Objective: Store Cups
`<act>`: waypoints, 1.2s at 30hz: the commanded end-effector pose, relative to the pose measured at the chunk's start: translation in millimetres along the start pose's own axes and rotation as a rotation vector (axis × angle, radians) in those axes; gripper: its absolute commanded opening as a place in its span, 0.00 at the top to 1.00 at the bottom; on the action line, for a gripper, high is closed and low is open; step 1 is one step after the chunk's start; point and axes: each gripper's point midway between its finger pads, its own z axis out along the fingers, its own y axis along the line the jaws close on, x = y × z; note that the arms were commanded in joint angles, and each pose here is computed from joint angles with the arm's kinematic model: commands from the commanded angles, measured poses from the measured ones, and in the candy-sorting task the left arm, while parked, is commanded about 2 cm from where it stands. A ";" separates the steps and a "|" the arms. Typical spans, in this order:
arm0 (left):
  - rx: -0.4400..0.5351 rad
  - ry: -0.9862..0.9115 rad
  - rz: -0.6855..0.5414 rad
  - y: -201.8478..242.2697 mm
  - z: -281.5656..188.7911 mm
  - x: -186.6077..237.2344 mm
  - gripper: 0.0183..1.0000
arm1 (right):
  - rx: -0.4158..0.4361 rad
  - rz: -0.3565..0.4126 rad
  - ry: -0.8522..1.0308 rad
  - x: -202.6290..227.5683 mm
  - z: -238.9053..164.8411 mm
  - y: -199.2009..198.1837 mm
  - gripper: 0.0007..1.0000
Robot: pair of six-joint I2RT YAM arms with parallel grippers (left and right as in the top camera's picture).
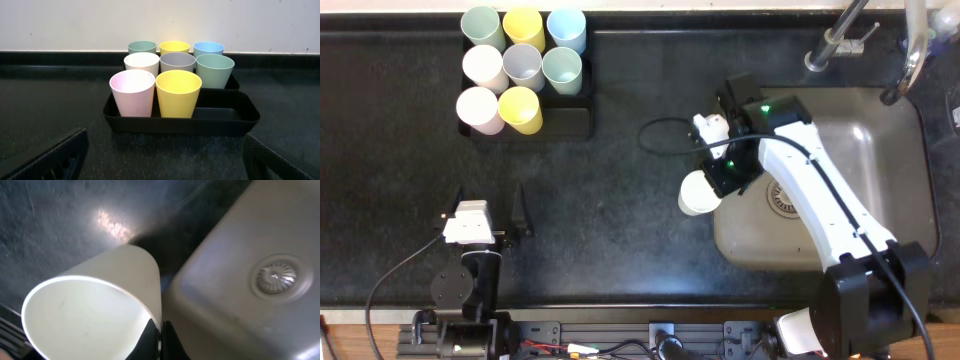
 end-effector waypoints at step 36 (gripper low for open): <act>0.003 -0.005 -0.011 -0.8 -0.4 -0.5 0.00 | 0.069 -0.374 -0.324 -234.7 -34.4 140.3 0.96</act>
